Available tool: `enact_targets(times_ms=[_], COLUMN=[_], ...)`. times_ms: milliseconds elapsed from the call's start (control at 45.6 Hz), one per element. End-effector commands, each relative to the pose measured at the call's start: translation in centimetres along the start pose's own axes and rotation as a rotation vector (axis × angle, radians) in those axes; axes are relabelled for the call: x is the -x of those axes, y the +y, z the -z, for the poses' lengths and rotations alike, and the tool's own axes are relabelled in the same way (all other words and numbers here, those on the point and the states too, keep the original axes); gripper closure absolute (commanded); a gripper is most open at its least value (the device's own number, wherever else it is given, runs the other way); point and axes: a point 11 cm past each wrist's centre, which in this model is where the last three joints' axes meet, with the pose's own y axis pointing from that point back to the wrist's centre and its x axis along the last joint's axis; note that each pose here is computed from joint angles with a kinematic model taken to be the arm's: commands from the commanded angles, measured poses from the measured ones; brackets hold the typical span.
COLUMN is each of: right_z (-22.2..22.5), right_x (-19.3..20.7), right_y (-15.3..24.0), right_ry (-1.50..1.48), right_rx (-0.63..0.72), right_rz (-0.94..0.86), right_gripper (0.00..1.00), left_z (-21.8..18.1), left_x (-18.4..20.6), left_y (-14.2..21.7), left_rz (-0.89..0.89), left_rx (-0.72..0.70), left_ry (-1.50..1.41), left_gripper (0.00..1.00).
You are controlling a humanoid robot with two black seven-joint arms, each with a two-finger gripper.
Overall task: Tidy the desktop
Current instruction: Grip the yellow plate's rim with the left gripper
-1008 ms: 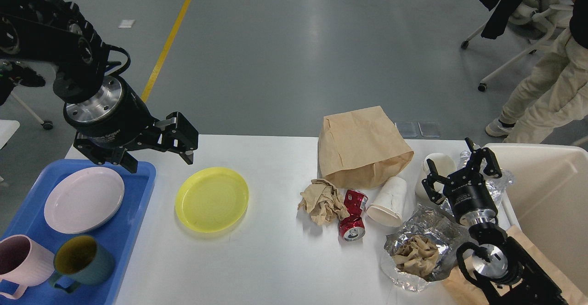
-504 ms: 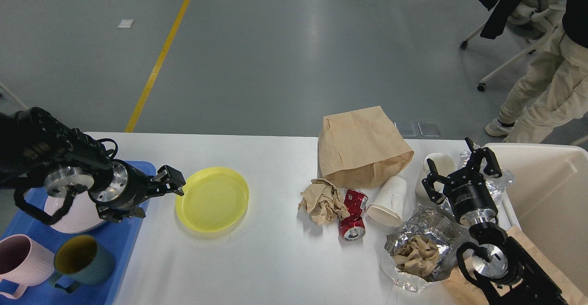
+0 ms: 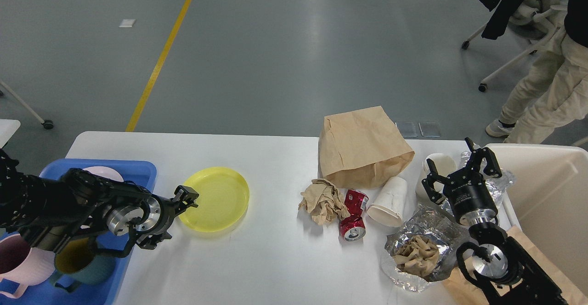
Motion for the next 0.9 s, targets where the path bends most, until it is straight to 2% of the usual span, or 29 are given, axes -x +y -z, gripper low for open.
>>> enact_targets(times_ms=[0,219,416,592,701,833,877], right_z=[0.0,0.0,0.0,0.0,0.0,0.0,0.0], right_x=[0.0,0.0,0.0,0.0,0.0,0.0,0.0], right_y=[0.0,0.0,0.0,0.0,0.0,0.0,0.0], right_ry=[0.0,0.0,0.0,0.0,0.0,0.0,0.0], right_rx=[0.0,0.001,0.0,0.0,0.0,0.0,0.0], right_rz=[0.0,-0.001,0.0,0.0,0.0,0.0,0.0], right_gripper=[0.0,0.0,0.0,0.0,0.0,0.0,0.0], left_z=[-0.3,-0.1,0.0,0.2,0.3,0.6,0.6], left_x=[-0.3,0.8,2.0,1.6,1.5,1.5,1.4], left_y=[-0.5,-1.6,-2.1,-2.3,-2.3,-2.4,-2.4], left_rz=[-0.019,-0.002,0.025,0.016,0.012,0.014,0.013], left_rx=[0.017,0.033,0.036,0.033,0.03,0.026,0.026], left_ry=[0.001,-0.069,-0.074,-0.072,-0.069,-0.059,-0.056], left_gripper=[0.05,0.1,0.23,0.39,0.56,0.71,0.74])
